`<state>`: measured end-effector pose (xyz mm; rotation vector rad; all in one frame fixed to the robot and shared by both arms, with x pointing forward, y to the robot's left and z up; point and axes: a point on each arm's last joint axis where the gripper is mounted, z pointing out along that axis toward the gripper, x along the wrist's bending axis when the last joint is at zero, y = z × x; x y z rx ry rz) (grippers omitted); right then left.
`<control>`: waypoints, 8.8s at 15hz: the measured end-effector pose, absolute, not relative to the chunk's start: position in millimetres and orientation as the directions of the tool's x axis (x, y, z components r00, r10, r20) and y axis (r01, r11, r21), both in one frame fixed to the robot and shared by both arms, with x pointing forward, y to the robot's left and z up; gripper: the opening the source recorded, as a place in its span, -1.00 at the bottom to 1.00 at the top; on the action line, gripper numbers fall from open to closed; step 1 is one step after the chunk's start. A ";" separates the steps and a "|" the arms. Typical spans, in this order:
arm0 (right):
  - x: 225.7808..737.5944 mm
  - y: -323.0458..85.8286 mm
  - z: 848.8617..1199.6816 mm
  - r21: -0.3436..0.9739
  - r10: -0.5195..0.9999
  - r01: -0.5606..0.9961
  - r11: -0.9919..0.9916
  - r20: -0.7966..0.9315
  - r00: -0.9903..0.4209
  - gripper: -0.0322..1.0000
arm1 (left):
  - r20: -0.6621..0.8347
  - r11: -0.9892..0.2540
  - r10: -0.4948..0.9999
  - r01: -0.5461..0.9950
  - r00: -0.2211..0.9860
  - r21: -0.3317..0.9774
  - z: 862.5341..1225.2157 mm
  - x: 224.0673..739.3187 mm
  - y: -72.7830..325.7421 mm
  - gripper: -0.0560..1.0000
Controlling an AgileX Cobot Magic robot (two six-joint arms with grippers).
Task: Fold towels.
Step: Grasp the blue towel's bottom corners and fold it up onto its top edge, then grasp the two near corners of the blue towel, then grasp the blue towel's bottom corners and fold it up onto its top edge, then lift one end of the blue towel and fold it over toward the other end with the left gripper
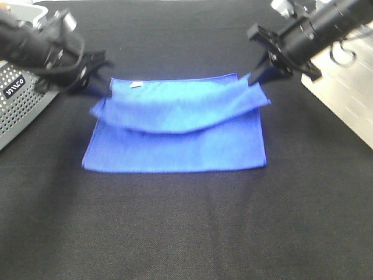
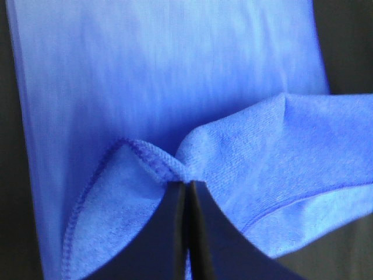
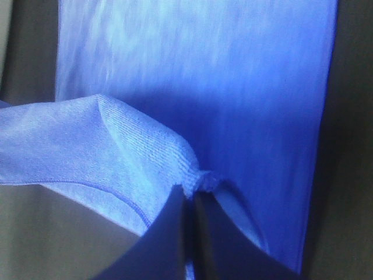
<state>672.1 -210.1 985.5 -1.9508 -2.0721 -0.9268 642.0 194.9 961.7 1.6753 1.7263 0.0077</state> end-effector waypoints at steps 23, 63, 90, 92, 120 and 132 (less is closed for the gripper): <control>754.8 -203.5 939.5 0.274 0.866 0.958 0.083 0.455 -0.205 0.45 | -0.275 -0.081 0.920 0.823 0.279 0.562 930.6 741.9 184.9 0.42; 609.8 -226.2 884.9 -0.054 0.881 0.997 -0.060 0.467 0.079 -0.94 | -0.383 0.020 0.923 0.999 -0.030 -0.030 888.0 598.7 215.4 -0.88; 694.1 -221.2 893.8 0.191 0.885 0.982 -0.010 0.459 -0.080 0.54 | -0.361 0.134 0.932 0.949 -0.023 0.287 896.0 684.0 212.0 0.70; 689.2 -221.3 904.8 0.164 0.885 0.986 0.004 0.459 -0.080 0.59 | -0.332 0.114 0.943 0.945 -0.005 0.307 902.3 684.4 218.9 0.88; 680.6 -222.5 915.5 0.107 0.887 0.993 0.044 0.453 -0.088 0.60 | -0.379 0.081 0.924 0.943 0.051 0.323 996.5 667.5 165.1 -0.78; 672.0 -220.2 919.1 0.014 0.873 0.998 0.053 0.486 -0.054 0.60 | -0.606 0.229 0.792 0.956 -0.073 0.185 932.8 692.9 15.5 0.17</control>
